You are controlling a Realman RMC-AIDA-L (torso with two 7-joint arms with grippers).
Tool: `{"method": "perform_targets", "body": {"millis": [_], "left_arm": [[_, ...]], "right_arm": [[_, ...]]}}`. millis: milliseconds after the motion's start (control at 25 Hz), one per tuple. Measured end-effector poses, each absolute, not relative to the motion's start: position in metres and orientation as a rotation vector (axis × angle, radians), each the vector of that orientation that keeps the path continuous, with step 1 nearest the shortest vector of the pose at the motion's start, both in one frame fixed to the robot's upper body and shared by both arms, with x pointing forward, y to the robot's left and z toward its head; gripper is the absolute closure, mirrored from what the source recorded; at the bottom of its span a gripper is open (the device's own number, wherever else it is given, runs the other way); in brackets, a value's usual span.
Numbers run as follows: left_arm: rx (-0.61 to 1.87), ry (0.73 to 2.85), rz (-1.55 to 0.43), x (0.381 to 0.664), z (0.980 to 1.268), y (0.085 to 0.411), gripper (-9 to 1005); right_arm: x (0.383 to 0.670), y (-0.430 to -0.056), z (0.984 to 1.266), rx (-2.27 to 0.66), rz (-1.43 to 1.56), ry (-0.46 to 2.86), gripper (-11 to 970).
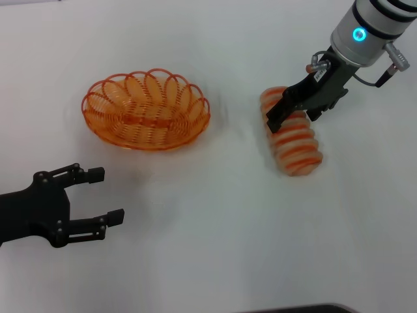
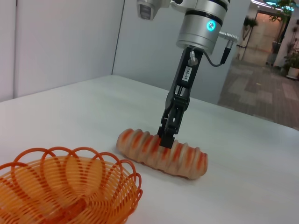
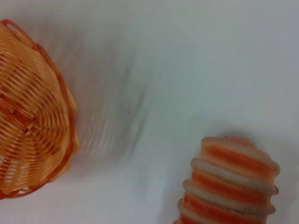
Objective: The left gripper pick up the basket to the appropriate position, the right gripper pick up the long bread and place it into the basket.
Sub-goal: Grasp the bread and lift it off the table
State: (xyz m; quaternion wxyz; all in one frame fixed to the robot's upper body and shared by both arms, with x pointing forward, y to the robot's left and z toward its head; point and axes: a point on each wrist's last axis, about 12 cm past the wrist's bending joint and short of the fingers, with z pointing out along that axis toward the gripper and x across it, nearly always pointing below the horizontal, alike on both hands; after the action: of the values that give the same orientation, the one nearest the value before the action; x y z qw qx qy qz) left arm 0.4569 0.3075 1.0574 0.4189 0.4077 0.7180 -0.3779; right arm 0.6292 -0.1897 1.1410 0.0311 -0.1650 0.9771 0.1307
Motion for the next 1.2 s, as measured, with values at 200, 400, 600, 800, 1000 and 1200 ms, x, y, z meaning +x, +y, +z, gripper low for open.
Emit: {"method": "perform_targets", "body": {"millis": [200,400,600,800,1000,1200], "left_arm": [[1.023,1.799,-0.949,0.457,1.058,0.307,134],[1.023,1.799,-0.950,0.457,1.058,0.307,134],[1.017,1.803,-0.950,0.457,1.056,0.307,134],[1.013,1.806,-0.950,0.458,1.056,0.306,134],[1.014,1.806,-0.949,0.458,1.056,0.306,134],[1.011,1.809,-0.944,0.458,1.055,0.306,134]], "right_arm": [[0.629,-0.190,1.139,-0.506,0.403,3.014,62],[0.628,-0.190,1.137,-0.501,0.404,3.018,62],[0.626,-0.190,1.132,-0.497,0.403,3.027,63],[0.626,-0.190,1.128,-0.506,0.378,3.033,64],[0.628,-0.187,1.127,-0.505,0.331,3.025,64],[0.631,-0.186,1.129,-0.502,0.321,2.999,105]]}}
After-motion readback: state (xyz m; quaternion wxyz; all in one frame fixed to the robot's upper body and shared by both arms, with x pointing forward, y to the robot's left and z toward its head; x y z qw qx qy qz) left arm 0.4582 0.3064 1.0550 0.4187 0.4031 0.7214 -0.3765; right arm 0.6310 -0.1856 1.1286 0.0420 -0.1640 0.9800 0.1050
